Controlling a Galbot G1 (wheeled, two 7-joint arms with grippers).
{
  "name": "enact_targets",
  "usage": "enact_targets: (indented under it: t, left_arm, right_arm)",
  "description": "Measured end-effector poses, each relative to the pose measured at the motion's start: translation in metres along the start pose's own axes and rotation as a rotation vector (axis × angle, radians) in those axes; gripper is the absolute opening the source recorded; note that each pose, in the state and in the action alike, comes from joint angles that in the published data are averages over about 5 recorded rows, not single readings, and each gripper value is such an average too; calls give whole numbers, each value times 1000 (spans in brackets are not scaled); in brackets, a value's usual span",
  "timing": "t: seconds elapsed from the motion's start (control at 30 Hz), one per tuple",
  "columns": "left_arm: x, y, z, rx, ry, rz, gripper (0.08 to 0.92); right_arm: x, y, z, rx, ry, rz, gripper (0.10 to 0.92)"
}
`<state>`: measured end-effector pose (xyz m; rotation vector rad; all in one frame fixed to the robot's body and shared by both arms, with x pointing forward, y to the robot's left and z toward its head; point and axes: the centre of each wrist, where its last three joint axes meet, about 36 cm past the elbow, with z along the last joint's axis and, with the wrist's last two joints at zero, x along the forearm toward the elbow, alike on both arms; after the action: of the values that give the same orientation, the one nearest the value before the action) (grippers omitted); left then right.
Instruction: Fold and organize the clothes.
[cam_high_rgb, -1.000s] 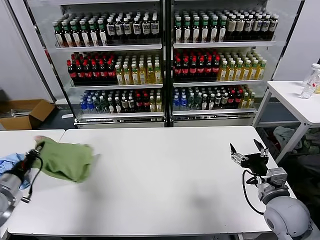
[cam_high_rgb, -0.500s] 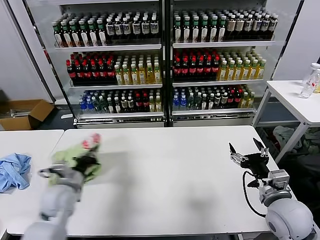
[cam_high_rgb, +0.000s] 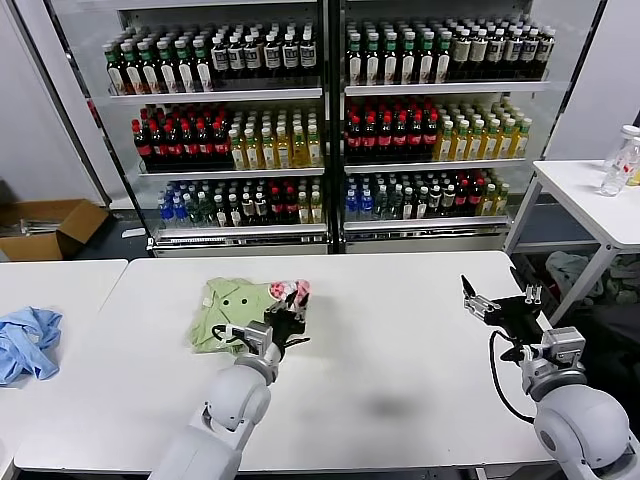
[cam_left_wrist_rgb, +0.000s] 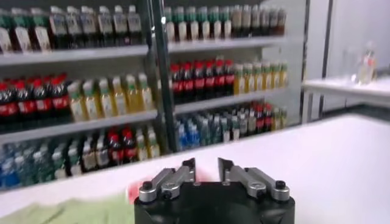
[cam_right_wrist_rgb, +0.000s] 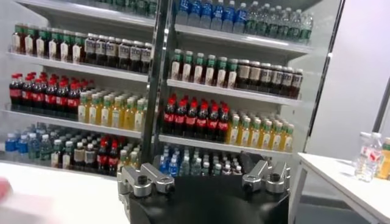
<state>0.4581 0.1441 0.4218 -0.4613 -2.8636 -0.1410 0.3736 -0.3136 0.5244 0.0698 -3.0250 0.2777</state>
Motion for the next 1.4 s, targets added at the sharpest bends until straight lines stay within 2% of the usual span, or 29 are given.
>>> enact_targets:
  t: [0.13, 0.23, 0.4, 0.6, 0.83, 1.1, 1.2, 1.4]
  left_arm:
    - [8, -8, -13, 36, -64, -9, 395]
    - [18, -3, -18, 63, -104, -40, 473]
    - [38, 26, -15, 97, -146, -144, 646]
    - [68, 68, -5, 117, -171, -282, 798]
    - [98, 95, 7, 131, -172, -384, 822]
    - [115, 107, 11, 126, -170, -432, 822]
    - [119, 110, 13, 125, -168, -442, 823]
    - [124, 113, 12, 125, -165, -450, 823]
  right_arm:
    - [-8, 9, 2, -28, 19, -25, 823]
    - [-18, 23, 5, -57, 37, -57, 823]
    - [-43, 60, 13, -108, 77, -123, 823]
    - [-78, 121, 24, -176, 163, -222, 823]
    - [-113, 192, 33, -239, 280, -329, 823]
    - [-143, 254, 37, -271, 382, -378, 818]
    - [-152, 268, 38, -281, 413, -379, 771]
    - [-161, 281, 40, -285, 458, -368, 602]
